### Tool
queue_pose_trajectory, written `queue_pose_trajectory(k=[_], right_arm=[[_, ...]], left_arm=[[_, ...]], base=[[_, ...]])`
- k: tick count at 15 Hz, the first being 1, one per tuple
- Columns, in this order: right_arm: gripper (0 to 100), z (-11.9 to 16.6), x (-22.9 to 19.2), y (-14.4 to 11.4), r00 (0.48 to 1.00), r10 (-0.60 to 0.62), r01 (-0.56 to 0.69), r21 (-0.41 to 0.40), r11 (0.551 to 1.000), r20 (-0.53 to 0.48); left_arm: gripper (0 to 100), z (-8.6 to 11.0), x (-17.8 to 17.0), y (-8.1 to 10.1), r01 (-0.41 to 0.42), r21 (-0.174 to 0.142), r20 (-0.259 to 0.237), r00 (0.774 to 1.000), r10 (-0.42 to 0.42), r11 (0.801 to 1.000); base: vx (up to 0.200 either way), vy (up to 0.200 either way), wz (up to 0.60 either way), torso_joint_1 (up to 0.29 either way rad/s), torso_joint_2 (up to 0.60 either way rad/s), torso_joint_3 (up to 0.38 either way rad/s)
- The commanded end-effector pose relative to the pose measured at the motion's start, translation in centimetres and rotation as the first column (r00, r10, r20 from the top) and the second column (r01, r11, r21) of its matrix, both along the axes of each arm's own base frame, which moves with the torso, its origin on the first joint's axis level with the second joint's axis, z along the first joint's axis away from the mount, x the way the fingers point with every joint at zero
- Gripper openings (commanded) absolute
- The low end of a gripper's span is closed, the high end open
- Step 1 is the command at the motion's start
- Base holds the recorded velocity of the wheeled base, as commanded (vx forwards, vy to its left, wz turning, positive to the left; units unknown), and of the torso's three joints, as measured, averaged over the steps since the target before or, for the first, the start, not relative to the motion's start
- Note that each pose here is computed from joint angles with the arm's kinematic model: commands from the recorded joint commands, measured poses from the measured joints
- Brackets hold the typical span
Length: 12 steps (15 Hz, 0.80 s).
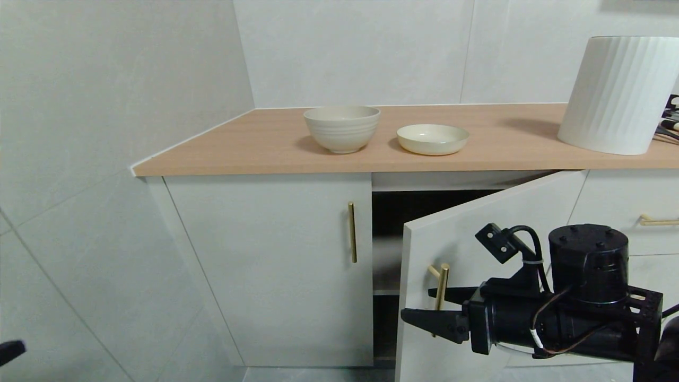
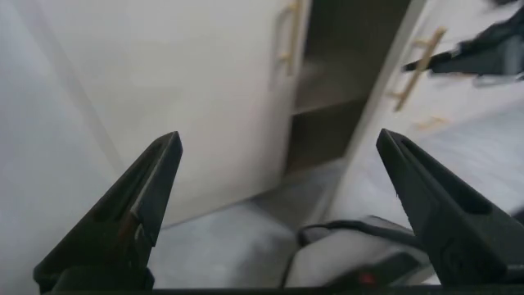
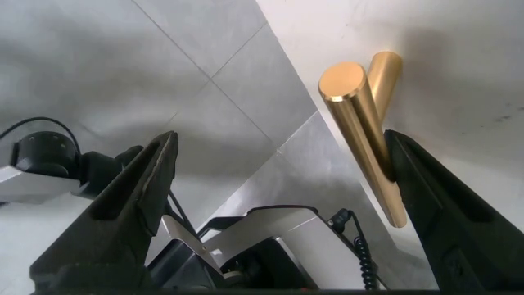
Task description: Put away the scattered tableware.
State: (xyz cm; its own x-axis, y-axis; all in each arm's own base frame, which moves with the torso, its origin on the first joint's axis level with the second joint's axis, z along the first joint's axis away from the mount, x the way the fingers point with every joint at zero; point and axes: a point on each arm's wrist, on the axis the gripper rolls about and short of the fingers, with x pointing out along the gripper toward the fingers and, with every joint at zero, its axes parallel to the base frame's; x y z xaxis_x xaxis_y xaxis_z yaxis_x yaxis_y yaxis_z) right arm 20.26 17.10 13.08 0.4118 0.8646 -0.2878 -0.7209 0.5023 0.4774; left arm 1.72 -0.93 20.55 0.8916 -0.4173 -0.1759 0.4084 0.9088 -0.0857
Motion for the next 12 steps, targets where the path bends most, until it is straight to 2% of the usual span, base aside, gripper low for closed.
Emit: queue_pose_trajectory(k=[1,2,4,6,7,8,9,11,12], right_arm=[[100,0.1,0.0,0.0,1.000,0.003,-0.003,0.003,1.000,0.001],[100,0.0,-0.1,0.0,1.000,0.003,-0.003,0.000,1.000,-0.002],[100,-0.1,0.0,0.0,1.000,0.003,-0.003,-0.001,1.000,-0.003],[100,-0.1,0.0,0.1,1.000,0.003,-0.003,-0.001,1.000,-0.003],[100,-0.1,0.0,0.0,1.000,0.003,-0.003,-0.002,1.000,-0.005],[100,-0.1,0.0,0.0,1.000,0.003,-0.003,-0.002,1.000,-0.005],[100,-0.3,0.1,0.1,1.000,0.003,-0.003,-0.006,1.000,-0.011],[100,-0.6,0.2,0.2,1.000,0.003,-0.004,-0.012,1.000,-0.018],[100,-0.6,0.2,0.2,1.000,0.003,-0.004,-0.012,1.000,-0.018]], left_arm=[[100,2.8,11.8,-1.3,0.177,-0.057,-0.199,0.962,-0.185,0.983],[100,2.3,13.7,-1.8,0.199,-0.083,-0.224,0.951,-0.213,0.976],[100,0.8,17.0,-3.5,0.216,-0.178,-0.295,0.919,-0.262,0.960],[100,-1.0,18.7,-5.3,0.235,-0.246,-0.360,0.878,-0.314,0.940],[100,-2.1,19.0,-6.3,0.256,-0.256,-0.390,0.855,-0.342,0.932],[100,-2.7,19.0,-6.6,0.267,-0.258,-0.404,0.843,-0.355,0.929],[100,-5.5,19.3,-8.7,0.323,-0.255,-0.470,0.782,-0.409,0.911],[100,-7.4,19.7,-10.1,0.358,-0.254,-0.484,0.758,-0.438,0.899],[100,-7.4,19.7,-10.2,0.359,-0.253,-0.484,0.757,-0.439,0.898]], base=[[0.000,0.000,0.00,0.000,0.00,0.000],[0.000,0.000,0.00,0.000,0.00,0.000],[0.000,0.000,0.00,0.000,0.00,0.000],[0.000,0.000,0.00,0.000,0.00,0.000],[0.000,0.000,0.00,0.000,0.00,0.000],[0.000,0.000,0.00,0.000,0.00,0.000],[0.000,0.000,0.00,0.000,0.00,0.000],[0.000,0.000,0.00,0.000,0.00,0.000],[0.000,0.000,0.00,0.000,0.00,0.000]])
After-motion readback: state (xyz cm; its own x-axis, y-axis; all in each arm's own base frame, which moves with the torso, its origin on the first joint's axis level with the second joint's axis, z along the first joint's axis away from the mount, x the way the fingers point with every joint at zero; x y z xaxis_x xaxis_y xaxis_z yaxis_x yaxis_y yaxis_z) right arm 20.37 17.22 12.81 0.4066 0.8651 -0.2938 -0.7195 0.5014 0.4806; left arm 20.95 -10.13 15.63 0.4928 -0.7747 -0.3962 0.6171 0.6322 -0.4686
